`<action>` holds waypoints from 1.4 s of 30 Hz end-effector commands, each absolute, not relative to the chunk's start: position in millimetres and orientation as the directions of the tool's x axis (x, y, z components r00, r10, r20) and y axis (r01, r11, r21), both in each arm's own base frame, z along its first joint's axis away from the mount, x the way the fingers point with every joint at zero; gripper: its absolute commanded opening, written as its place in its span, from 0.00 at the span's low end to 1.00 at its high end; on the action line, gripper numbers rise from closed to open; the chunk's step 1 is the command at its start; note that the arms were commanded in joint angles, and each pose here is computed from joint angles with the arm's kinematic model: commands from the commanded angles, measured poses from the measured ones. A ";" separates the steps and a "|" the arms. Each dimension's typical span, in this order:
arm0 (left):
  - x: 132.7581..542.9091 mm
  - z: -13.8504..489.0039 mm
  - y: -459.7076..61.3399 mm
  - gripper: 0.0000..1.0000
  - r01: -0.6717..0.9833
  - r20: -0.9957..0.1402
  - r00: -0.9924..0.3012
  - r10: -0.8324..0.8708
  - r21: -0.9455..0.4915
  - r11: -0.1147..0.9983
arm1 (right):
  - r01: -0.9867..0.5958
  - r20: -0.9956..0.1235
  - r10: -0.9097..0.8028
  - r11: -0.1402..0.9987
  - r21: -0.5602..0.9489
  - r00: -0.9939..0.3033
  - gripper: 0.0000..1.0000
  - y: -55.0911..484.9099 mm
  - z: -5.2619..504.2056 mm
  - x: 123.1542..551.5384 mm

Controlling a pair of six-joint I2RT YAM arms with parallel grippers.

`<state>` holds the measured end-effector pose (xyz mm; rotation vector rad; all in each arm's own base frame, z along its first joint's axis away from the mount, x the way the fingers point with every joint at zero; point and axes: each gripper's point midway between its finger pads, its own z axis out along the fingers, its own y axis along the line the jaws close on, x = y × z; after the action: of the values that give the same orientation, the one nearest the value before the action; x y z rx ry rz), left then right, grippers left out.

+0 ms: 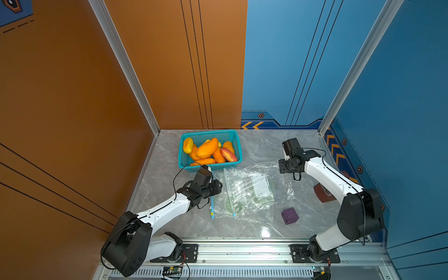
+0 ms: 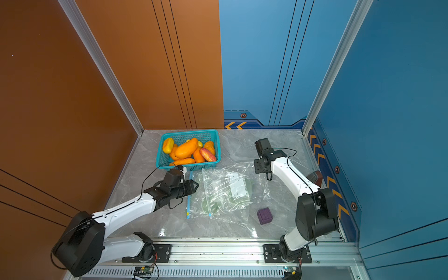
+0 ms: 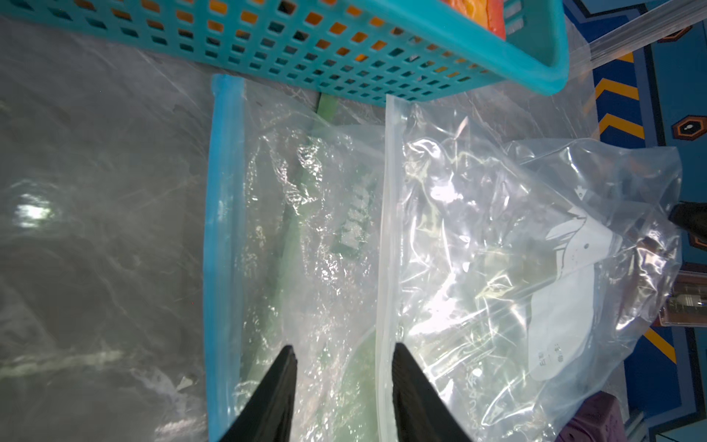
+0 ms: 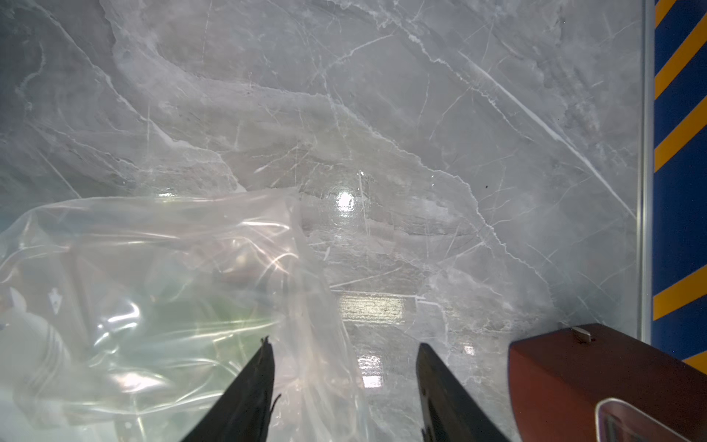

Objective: Place the mango in a zip-top bag and seal the zipper
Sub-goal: Move the zipper food storage bag, then pick up the zipper food storage bag.

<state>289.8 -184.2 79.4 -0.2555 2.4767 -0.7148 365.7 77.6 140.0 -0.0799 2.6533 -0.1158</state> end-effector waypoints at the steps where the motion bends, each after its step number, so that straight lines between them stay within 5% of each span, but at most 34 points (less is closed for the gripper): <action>1: 286.7 72.6 -199.0 0.39 -0.008 -0.406 -0.864 -0.297 -0.578 0.816 | -0.010 -0.493 -0.059 0.995 -0.100 -0.868 0.61 82.1 168.6 355.9; 6: 290.6 63.4 -204.9 0.38 -0.026 -0.375 -0.871 -0.318 -0.612 0.791 | -0.031 -0.553 -0.065 0.997 -0.071 -0.831 0.64 109.5 198.4 344.3; 9: 295.2 64.8 -212.5 0.56 -0.022 -0.357 -0.867 -0.349 -0.671 0.741 | -0.060 -0.559 -0.065 0.998 -0.029 -0.827 0.65 133.4 201.0 337.6; 18: 305.3 69.4 -224.9 0.75 0.007 -0.340 -0.876 -0.343 -0.720 0.694 | -0.116 -0.549 -0.120 0.992 -0.042 -0.827 0.65 178.8 184.1 339.7; 23: 310.9 62.9 -240.2 0.77 0.005 -0.310 -0.889 -0.337 -0.743 0.670 | -0.098 -0.571 -0.093 0.995 -0.022 -0.815 0.65 182.8 187.1 346.1; 30: 314.9 77.0 -267.1 0.63 0.053 -0.318 -0.897 -0.307 -0.767 0.639 | -0.064 -0.597 -0.067 0.998 -0.026 -0.799 0.65 171.9 192.9 346.6; 35: 317.4 94.2 -271.4 0.39 0.062 -0.326 -0.887 -0.327 -0.787 0.614 | -0.040 -0.618 -0.034 0.999 -0.004 -0.786 0.65 163.1 195.4 342.9; 42: 319.6 116.1 -273.3 0.27 0.041 -0.310 -0.871 -0.380 -0.819 0.573 | -0.071 -0.656 -0.006 0.995 0.072 -0.754 0.65 167.1 200.6 325.6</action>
<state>315.7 -265.9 91.2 -0.2627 2.4070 -1.1851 330.8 162.8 192.4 -0.0814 2.4674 0.0568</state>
